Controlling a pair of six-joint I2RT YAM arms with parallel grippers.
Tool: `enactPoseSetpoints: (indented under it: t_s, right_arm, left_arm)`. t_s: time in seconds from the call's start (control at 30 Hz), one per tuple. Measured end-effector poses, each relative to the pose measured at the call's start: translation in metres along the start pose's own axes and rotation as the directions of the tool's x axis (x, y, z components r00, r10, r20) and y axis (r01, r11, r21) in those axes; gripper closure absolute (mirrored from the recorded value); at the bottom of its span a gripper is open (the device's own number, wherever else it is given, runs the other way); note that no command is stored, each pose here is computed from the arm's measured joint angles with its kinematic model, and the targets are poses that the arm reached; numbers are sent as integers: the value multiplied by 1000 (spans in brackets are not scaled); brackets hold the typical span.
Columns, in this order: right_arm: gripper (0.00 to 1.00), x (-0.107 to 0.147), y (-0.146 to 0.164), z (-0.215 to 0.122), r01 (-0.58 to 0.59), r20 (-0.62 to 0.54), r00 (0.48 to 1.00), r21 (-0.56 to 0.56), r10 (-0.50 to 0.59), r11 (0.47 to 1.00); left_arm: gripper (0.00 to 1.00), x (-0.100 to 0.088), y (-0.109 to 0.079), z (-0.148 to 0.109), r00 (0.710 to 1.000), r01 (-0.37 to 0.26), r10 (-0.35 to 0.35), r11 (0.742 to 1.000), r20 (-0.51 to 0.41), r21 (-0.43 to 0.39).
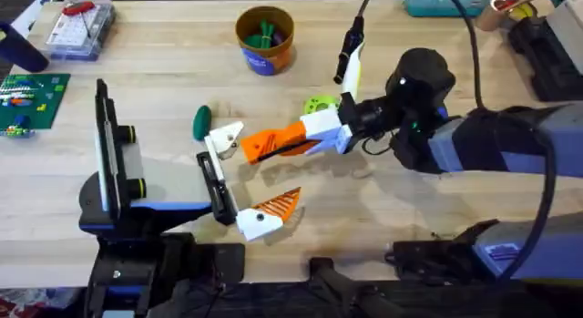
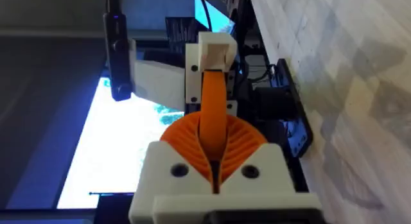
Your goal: Pick up the gripper from the table and insert it into the empty holder that is missing its gripper. Then pick up a screw, insert it into the mounting hole, and use the screwdriver to tighten it. Finally, clean up the table by picking up the vegetable and placing it into the bucket.
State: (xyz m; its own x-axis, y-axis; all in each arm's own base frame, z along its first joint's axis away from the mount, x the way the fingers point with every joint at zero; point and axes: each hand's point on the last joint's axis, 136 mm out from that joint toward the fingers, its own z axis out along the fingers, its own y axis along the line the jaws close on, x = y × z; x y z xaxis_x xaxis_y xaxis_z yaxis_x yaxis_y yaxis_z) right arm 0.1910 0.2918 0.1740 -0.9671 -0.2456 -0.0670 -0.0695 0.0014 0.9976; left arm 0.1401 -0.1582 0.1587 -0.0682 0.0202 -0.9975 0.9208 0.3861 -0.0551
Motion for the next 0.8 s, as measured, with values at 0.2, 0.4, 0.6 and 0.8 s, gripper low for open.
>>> enactPoseSetpoints:
  t_s: [0.2,0.4,0.6,0.8]
  right_arm:
    - [982,1,0,7,-57,2,998,2,57,998]
    - [982,-4,-1,9,-66,37,997,5,65,998]
    - [982,-4,-1,9,-65,38,997,5,65,998]
    - [982,-4,0,9,-59,38,998,3,59,998]
  left_arm:
    - [11,0,0,0,1000,0,0,1000,0,0]
    - [11,0,0,0,1000,0,0,1000,0,0]
    - [11,0,0,0,1000,0,0,1000,0,0]
    - [11,0,0,0,1000,0,0,1000,0,0]
